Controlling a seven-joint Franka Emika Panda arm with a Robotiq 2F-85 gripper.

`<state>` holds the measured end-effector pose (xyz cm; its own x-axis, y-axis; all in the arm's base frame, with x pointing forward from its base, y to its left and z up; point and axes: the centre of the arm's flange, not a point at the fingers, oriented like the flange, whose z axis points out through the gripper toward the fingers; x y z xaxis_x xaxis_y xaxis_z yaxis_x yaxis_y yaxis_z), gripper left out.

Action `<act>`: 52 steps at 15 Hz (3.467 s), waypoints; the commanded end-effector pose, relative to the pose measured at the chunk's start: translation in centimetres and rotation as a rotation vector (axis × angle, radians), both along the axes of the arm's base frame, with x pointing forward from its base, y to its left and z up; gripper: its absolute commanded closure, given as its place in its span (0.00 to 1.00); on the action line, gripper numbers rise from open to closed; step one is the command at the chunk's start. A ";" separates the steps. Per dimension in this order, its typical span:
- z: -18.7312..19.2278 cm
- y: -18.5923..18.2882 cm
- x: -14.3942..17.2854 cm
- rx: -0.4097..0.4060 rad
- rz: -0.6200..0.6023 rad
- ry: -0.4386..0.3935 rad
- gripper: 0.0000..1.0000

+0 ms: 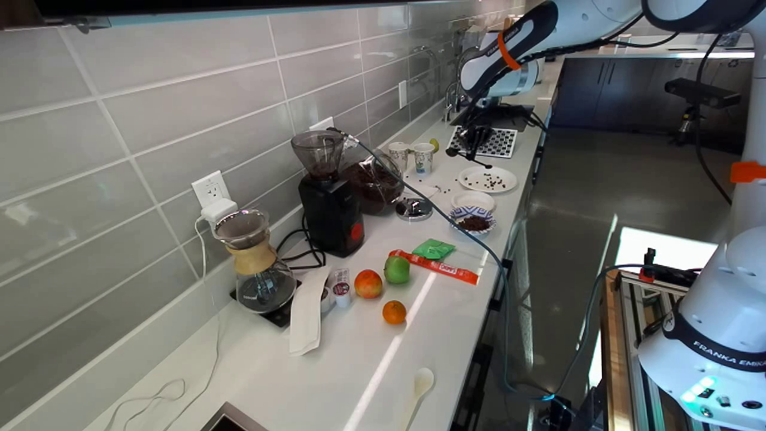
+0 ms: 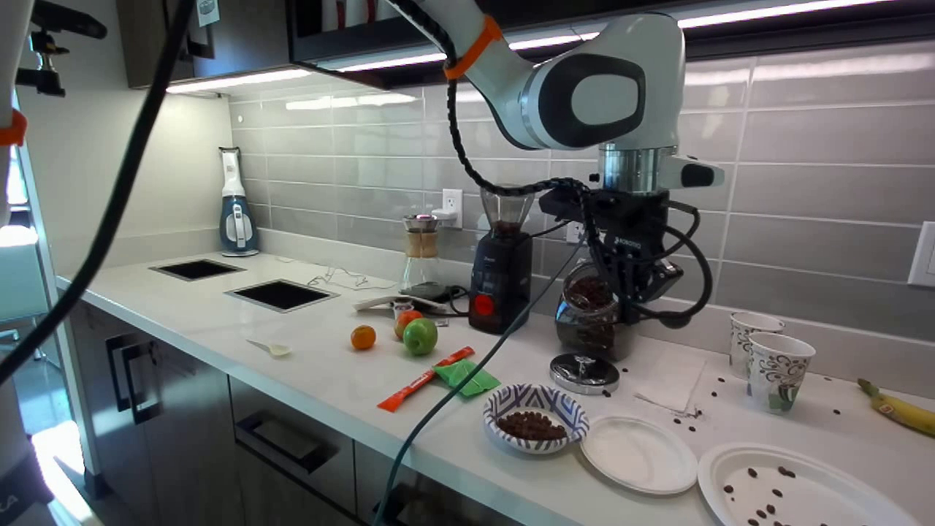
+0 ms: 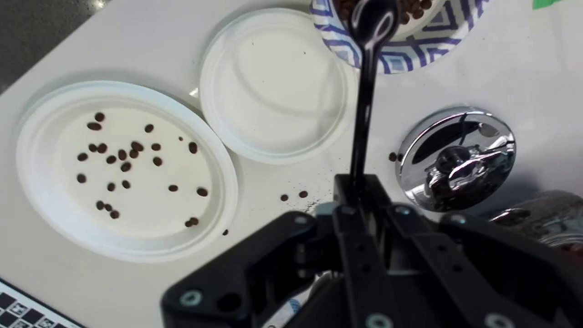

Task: Transfer a spoonful of contents from the glass container to the right plate

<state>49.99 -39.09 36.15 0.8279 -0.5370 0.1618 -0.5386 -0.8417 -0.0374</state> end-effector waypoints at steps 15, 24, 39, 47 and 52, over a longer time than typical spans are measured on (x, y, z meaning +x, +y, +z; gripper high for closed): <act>-3.7 -7.4 -2.3 0.106 -0.623 -0.017 0.98; -6.1 -9.7 -3.7 -0.067 -0.731 0.131 0.98; -7.8 -8.7 -2.4 -0.435 -0.442 0.432 0.98; -8.6 -8.1 -1.3 -0.592 -0.297 0.574 0.98; -8.7 -7.6 -0.3 -0.677 -0.196 0.627 0.98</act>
<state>49.14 -46.82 27.70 0.7445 -0.6631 0.0774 -0.5022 -0.4798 0.7194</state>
